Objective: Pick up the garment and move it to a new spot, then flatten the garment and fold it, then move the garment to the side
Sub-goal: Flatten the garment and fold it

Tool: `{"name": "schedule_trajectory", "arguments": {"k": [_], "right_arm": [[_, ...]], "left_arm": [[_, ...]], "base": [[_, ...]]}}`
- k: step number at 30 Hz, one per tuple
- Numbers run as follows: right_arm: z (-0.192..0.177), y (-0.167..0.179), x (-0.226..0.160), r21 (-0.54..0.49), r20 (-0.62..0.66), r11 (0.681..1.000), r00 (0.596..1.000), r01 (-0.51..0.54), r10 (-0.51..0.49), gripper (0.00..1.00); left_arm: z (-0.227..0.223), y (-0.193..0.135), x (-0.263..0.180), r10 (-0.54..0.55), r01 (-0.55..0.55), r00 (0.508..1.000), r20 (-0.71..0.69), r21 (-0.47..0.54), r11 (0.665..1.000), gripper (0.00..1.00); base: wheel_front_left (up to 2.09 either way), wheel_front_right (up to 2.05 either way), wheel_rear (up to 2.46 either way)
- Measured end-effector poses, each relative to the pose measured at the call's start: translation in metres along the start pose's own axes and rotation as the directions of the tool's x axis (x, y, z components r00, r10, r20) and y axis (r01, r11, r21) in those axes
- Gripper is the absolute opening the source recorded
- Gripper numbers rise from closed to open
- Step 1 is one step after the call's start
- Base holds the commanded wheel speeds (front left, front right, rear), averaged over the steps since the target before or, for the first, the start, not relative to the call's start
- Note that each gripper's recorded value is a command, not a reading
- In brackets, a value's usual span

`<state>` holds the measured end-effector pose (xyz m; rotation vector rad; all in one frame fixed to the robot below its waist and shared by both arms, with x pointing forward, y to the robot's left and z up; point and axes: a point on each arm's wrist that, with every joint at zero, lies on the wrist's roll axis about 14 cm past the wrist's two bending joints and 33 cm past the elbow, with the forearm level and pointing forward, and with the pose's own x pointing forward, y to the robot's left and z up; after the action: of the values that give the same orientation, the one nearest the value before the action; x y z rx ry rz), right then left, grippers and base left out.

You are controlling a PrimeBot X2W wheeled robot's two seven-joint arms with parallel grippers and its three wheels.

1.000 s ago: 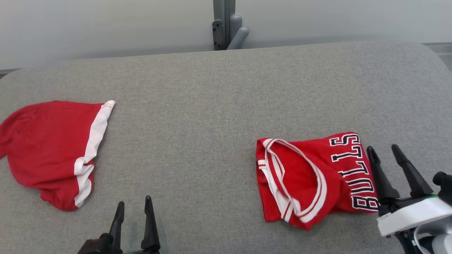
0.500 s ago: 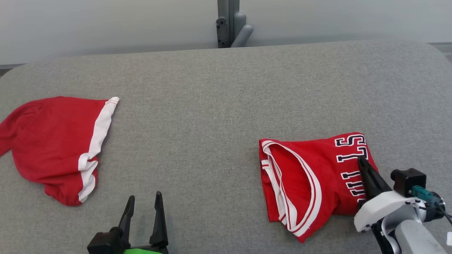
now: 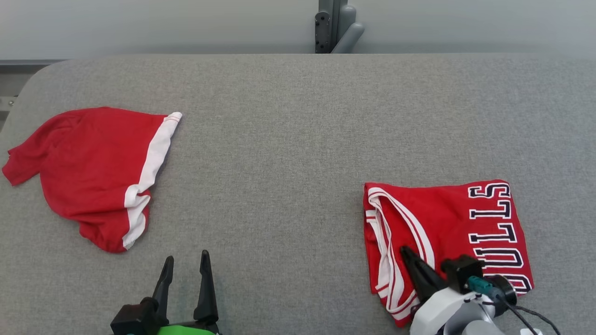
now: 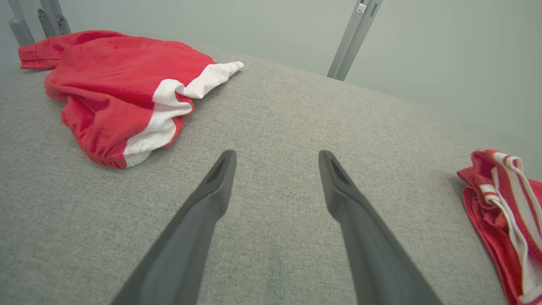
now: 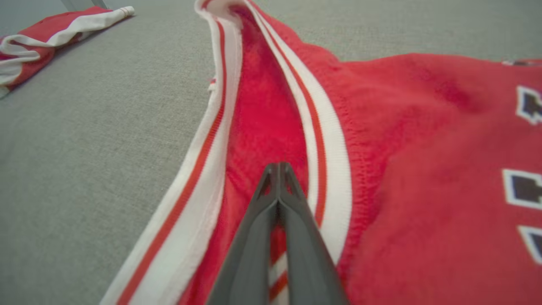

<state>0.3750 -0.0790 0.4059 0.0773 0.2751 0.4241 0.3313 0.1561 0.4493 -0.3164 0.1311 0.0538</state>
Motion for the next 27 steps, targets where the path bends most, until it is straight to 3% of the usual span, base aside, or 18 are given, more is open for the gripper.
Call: {"name": "schedule_trajectory", "arguments": {"k": [8,20,25,26,27], "right_arm": [[-0.015,0.036,0.005,0.01,-0.045,0.996,0.995,-0.091,0.092,0.0],[0.012,0.057,0.016,0.029,0.039,0.99,0.99,-0.134,0.133,0.0],[0.044,0.051,0.016,0.02,0.141,0.992,0.983,-0.121,0.117,0.01],[0.051,0.047,0.013,0.018,0.165,0.994,0.981,-0.11,0.105,0.33],[0.057,0.041,0.009,0.016,0.186,0.996,0.979,-0.093,0.089,0.85]], "left_arm": [[-0.004,0.004,0.0,0.014,-0.014,1.0,-0.015,-0.001,1.0,1.0],[-0.003,0.001,0.003,0.002,-0.002,1.0,-0.012,-0.006,1.0,1.0],[0.004,-0.002,0.005,-0.006,0.006,1.0,0.012,-0.013,1.0,1.0],[0.007,-0.002,0.005,-0.005,0.006,1.0,0.022,-0.014,1.0,1.0],[0.01,-0.001,0.005,-0.005,0.005,0.999,0.032,-0.014,1.0,1.0]], "base": [[0.0,0.0,0.0],[0.0,0.0,0.0],[0.0,0.0,0.0],[0.0,0.0,0.0],[0.0,0.0,0.0]]}}
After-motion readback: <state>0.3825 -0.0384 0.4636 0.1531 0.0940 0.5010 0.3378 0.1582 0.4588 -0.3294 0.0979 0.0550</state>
